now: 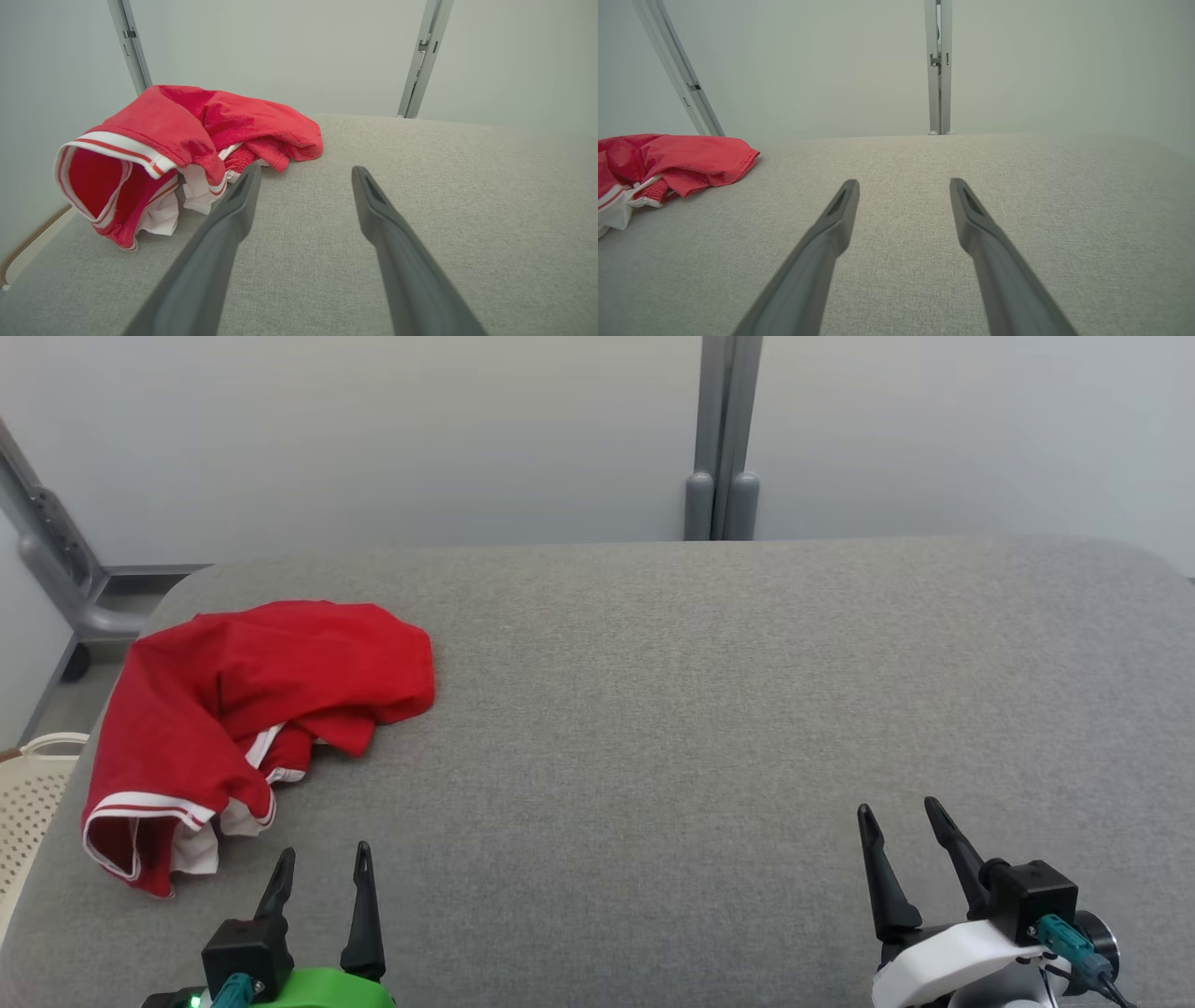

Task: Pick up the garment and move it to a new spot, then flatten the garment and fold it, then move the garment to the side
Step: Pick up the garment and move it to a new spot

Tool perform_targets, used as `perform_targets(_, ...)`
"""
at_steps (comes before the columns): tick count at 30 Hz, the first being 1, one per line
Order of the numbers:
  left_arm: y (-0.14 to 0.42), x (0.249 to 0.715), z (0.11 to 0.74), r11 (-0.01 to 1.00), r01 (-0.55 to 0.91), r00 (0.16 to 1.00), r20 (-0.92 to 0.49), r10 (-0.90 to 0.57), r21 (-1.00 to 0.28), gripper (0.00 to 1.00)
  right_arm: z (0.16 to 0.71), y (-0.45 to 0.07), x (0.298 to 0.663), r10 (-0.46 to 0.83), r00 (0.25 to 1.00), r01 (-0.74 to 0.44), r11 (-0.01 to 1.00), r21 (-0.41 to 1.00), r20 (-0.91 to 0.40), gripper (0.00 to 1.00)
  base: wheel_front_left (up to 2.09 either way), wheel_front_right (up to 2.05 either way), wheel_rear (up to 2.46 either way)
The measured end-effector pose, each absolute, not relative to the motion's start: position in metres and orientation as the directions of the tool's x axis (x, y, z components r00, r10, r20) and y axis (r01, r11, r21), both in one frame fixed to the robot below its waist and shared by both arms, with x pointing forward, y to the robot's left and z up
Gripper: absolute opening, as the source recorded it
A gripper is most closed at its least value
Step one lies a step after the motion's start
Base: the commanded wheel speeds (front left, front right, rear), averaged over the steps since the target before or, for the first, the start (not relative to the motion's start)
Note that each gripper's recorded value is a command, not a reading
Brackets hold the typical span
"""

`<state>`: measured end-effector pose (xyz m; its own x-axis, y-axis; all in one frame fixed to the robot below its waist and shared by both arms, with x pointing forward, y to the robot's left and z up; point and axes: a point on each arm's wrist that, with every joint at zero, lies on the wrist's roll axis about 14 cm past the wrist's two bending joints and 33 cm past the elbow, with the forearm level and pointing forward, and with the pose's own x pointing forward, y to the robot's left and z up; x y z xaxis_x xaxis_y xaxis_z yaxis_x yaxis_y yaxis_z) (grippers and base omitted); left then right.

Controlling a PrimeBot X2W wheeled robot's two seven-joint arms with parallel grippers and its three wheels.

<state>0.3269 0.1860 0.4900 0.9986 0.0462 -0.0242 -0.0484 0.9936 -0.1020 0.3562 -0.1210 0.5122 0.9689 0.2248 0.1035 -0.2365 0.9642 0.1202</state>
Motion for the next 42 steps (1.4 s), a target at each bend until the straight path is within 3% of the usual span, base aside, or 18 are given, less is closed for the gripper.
perform_targets(9, 0.226, 0.300, 0.491, 0.979, -0.178, 0.984, -0.022, 0.177, -0.099, 1.00, 0.511, -0.082, 0.367, 0.337, 0.937, -0.347, 0.929, 0.126, 0.096, 1.00, 0.00, 0.00, 0.00)
perform_targets(26, 0.286, 0.231, 0.488, 0.900, -0.421, 0.907, -0.030, 0.421, -0.110, 1.00, 0.517, 0.015, 0.377, 0.579, 0.809, -0.588, 0.801, 0.112, 0.102, 1.00, 0.00, 0.00, 0.00)
perform_targets(35, 0.286, 0.231, 0.491, 0.901, -0.418, 0.908, -0.040, 0.416, -0.116, 1.00, 0.513, 0.004, 0.374, 0.557, 0.826, -0.564, 0.817, 0.117, 0.089, 1.00, 0.00, 0.00, 0.00)
perform_targets(42, 0.283, 0.257, 0.505, 0.936, -0.343, 0.939, -0.051, 0.340, -0.075, 1.00, 0.510, -0.023, 0.376, 0.492, 0.867, -0.498, 0.860, 0.107, 0.082, 1.00, 0.00, 0.00, 0.00)
